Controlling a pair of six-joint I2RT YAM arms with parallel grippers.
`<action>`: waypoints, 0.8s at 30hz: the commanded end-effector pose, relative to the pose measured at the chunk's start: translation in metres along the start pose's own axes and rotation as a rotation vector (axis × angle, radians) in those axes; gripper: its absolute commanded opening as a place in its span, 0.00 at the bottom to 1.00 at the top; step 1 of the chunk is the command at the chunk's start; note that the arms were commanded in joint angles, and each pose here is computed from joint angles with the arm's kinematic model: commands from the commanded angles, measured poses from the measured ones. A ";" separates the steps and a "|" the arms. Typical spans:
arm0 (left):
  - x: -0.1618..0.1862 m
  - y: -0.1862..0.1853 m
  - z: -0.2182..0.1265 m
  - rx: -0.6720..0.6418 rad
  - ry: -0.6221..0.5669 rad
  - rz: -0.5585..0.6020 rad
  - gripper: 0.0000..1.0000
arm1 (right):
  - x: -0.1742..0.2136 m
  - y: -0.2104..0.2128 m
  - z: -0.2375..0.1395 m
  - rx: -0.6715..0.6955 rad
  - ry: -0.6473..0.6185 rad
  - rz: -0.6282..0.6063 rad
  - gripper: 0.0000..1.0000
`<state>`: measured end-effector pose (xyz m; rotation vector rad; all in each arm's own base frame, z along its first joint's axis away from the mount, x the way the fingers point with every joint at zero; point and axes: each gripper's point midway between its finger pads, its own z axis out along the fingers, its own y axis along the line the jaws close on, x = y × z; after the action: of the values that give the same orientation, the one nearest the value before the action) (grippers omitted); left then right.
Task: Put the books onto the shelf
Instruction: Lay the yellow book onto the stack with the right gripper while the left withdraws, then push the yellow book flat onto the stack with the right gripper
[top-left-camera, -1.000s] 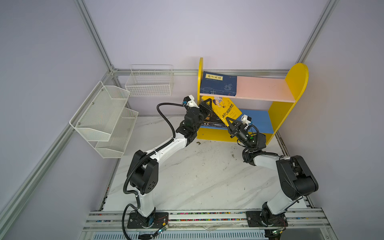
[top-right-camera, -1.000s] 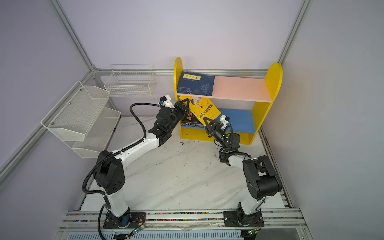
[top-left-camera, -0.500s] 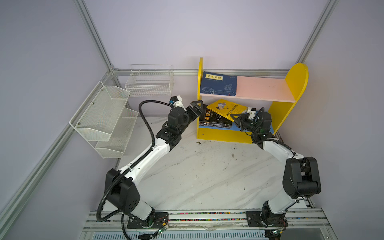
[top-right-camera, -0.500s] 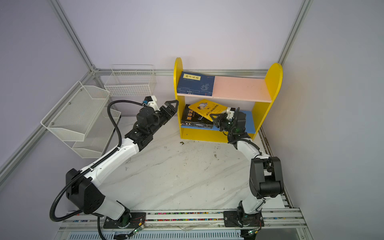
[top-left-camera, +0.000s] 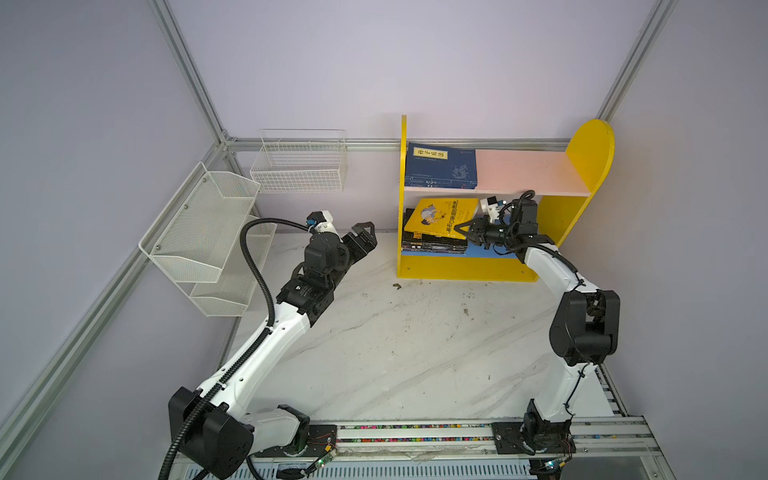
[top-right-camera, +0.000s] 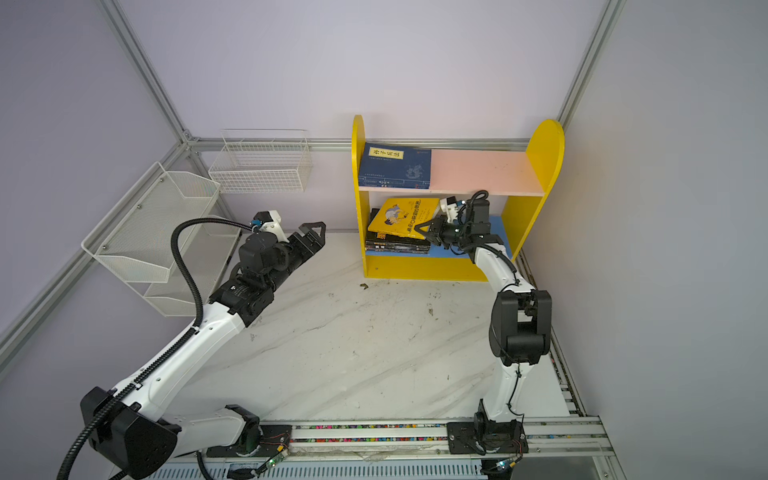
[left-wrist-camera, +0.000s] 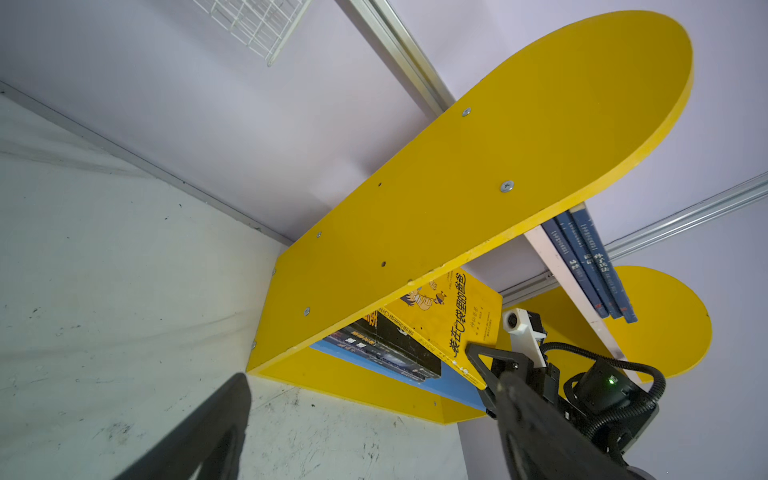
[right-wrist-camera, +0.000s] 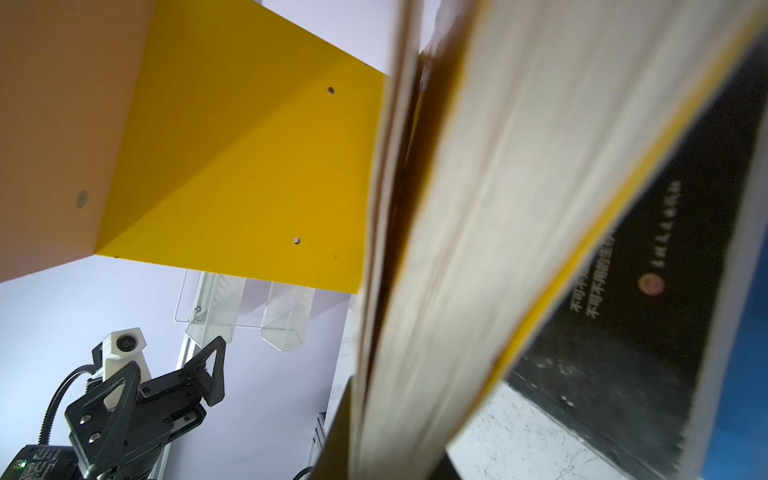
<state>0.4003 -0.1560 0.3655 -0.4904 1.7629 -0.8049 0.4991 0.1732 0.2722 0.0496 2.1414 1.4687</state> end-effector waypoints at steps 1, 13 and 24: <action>-0.001 0.007 -0.002 -0.009 -0.019 -0.003 0.91 | 0.008 0.014 -0.001 -0.042 0.069 -0.094 0.08; 0.016 0.015 0.009 -0.002 0.031 -0.061 0.91 | 0.031 0.022 -0.009 -0.100 0.050 -0.074 0.08; 0.027 0.013 0.016 0.015 0.081 -0.083 0.91 | 0.023 -0.013 0.013 -0.112 0.089 -0.035 0.09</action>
<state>0.4079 -0.1686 0.3337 -0.5304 1.8420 -0.8687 0.4809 0.1757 0.2506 -0.0250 2.1389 1.5646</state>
